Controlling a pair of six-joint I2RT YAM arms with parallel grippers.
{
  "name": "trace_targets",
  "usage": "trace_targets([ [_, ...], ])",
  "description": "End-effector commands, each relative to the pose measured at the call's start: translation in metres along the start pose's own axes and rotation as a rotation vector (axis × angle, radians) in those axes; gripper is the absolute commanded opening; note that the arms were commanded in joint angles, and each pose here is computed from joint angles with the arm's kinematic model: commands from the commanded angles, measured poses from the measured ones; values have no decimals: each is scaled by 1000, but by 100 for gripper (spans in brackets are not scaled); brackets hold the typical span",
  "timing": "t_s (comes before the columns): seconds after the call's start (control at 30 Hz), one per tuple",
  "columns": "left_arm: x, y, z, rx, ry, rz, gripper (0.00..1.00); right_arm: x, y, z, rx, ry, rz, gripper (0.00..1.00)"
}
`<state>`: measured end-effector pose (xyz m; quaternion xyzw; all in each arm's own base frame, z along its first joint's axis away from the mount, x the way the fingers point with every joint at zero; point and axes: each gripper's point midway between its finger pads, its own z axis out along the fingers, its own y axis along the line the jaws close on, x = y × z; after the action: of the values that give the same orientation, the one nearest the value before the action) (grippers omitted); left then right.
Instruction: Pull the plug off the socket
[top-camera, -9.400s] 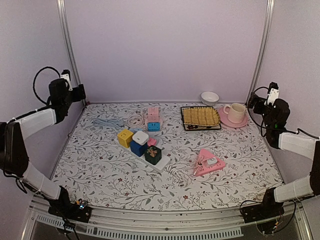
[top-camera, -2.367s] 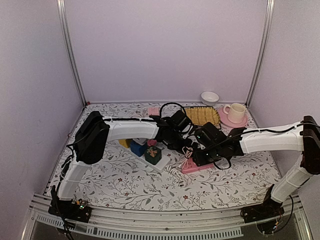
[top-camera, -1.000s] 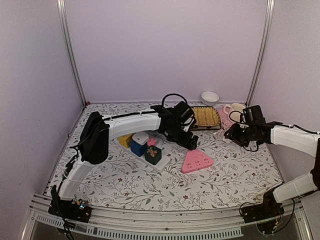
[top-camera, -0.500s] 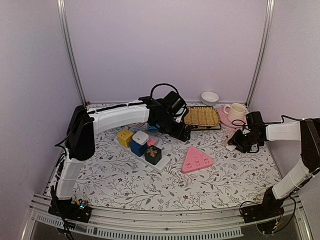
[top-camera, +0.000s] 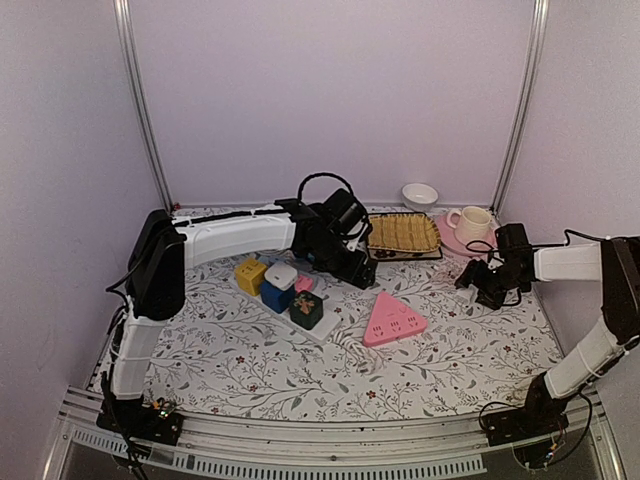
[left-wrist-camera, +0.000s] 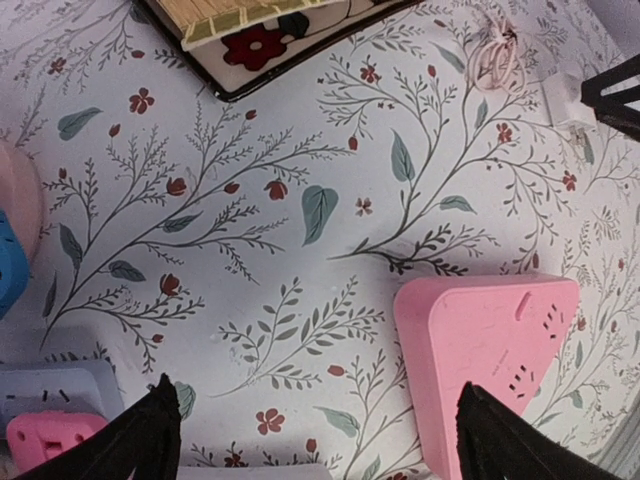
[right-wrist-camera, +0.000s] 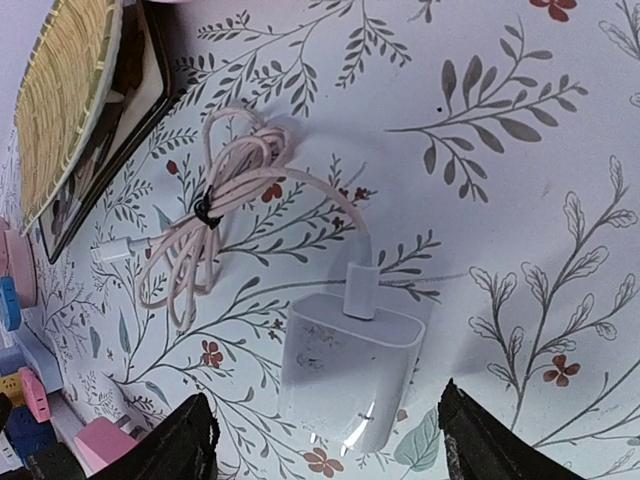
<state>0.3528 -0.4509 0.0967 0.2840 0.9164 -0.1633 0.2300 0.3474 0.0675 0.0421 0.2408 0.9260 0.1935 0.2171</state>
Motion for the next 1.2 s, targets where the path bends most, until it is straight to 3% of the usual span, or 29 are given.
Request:
trace_targets([
  [0.0, -30, -2, -34, 9, -109, 0, 96, -15, 10, -19, -2, -53, -45, 79],
  [0.33, -37, 12, -55, -11, -162, -66, 96, 5, 81, -46, -53, -94, -271, 80],
  [0.9, -2, 90, -122, -150, -253, -278, 96, 150, 266, -18, -288, 40, -800, 80],
  [1.17, 18, 122, -152, -199, -310, -453, 96, 196, 305, -6, -357, 63, -1028, 81],
])
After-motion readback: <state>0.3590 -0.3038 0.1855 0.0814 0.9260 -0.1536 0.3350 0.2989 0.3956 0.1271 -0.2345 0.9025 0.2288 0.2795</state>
